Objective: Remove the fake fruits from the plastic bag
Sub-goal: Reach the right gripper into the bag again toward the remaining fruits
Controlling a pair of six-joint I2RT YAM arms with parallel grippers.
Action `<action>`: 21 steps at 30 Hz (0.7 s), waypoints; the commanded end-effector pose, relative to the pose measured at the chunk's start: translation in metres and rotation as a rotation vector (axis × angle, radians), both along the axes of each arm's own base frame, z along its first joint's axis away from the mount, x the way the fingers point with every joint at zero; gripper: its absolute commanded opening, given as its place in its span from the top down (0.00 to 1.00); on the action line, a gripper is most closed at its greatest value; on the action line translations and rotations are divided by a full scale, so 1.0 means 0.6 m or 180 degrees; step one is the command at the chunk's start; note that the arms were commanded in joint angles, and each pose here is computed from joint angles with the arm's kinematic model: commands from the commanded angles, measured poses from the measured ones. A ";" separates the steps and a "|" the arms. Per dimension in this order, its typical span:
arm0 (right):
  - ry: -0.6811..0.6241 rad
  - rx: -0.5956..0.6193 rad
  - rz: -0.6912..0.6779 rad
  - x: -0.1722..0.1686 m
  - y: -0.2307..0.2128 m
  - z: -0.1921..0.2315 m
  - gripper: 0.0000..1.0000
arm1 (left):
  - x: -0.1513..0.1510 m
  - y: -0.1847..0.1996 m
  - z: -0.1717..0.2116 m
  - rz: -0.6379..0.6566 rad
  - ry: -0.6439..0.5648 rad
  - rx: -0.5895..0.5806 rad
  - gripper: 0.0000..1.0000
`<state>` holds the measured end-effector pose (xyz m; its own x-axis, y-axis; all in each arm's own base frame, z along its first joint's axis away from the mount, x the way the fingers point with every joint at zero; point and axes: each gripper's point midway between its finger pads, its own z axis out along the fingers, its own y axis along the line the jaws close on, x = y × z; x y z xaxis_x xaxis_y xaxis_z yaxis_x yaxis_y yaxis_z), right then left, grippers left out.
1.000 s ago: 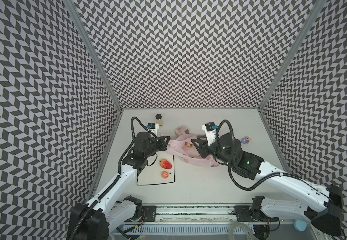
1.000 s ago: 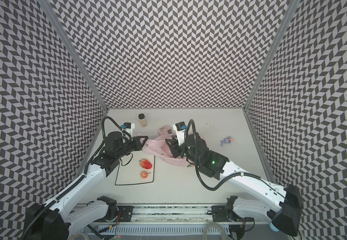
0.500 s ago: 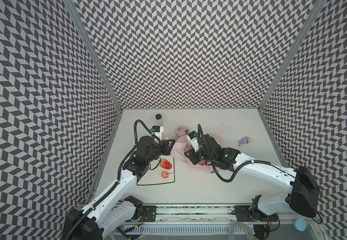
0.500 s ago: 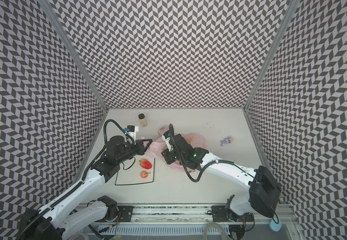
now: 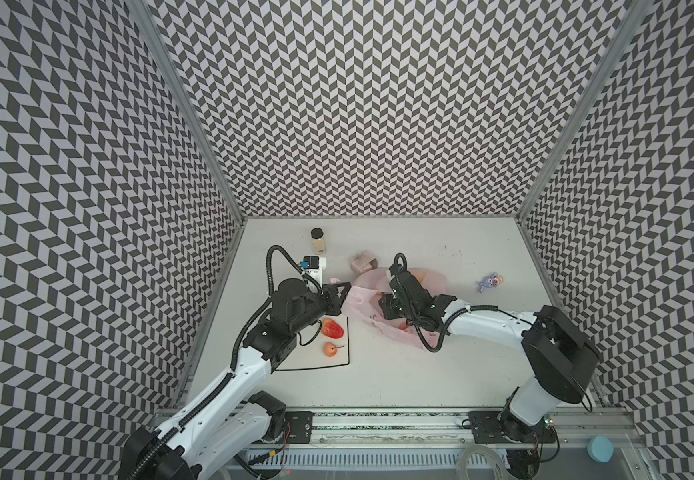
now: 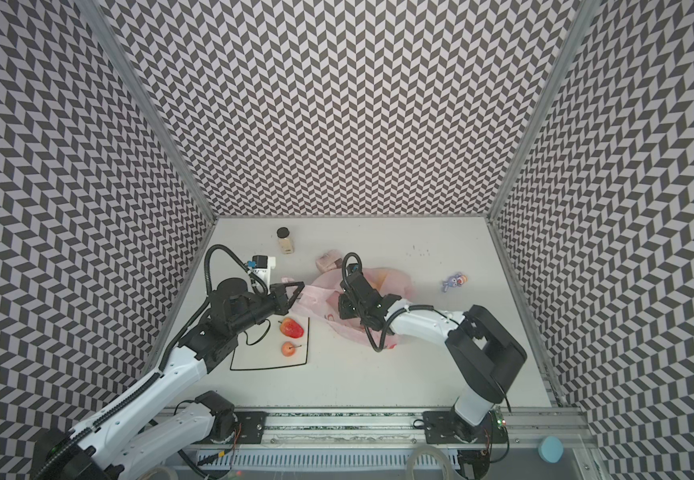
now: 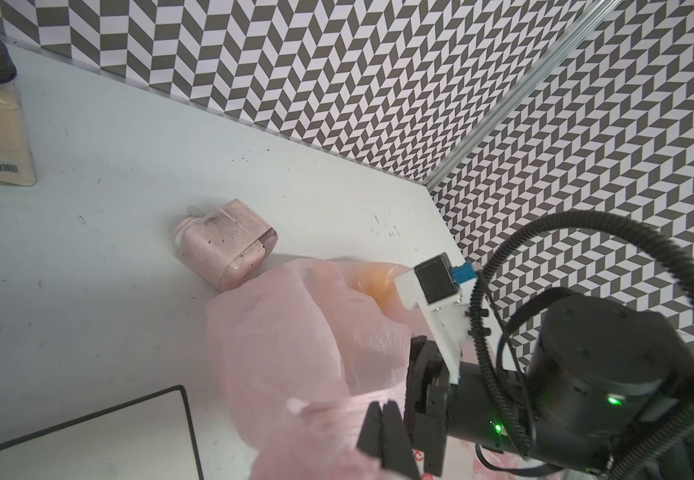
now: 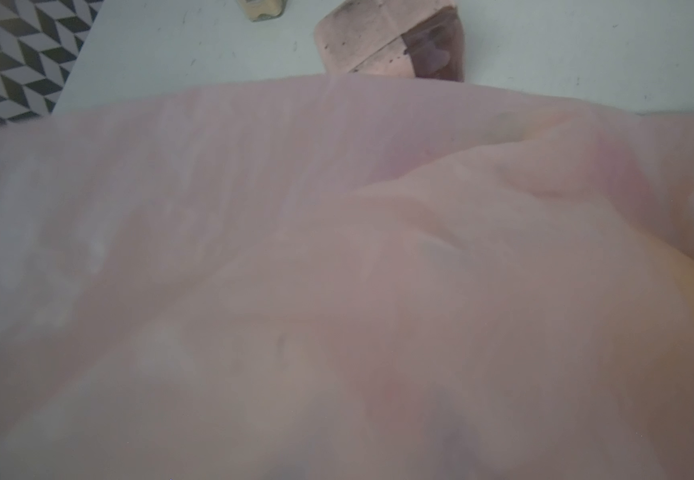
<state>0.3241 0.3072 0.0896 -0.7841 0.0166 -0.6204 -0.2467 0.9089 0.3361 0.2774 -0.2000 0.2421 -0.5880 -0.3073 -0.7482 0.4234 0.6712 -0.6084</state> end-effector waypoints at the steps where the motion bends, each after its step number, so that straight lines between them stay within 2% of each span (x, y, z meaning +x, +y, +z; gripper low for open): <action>1: -0.0236 0.0302 -0.0322 0.050 0.018 0.030 0.56 | -0.010 0.000 -0.005 -0.0009 0.0036 -0.0030 1.00; 11: -0.0182 0.0527 -0.0732 0.111 0.024 -0.006 0.33 | -0.028 -0.004 -0.018 -0.0032 0.0129 -0.0107 1.00; 21: -0.0267 0.0478 -0.1094 0.171 0.019 -0.043 0.25 | -0.044 -0.024 -0.034 -0.0197 0.0234 -0.0089 1.00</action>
<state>0.4067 0.3191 0.0564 -0.7241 0.2912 -0.6251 -0.0094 0.9022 0.4312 0.2549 -0.2114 0.2262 -0.6429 -0.2960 -0.7064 0.4200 0.6350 -0.6484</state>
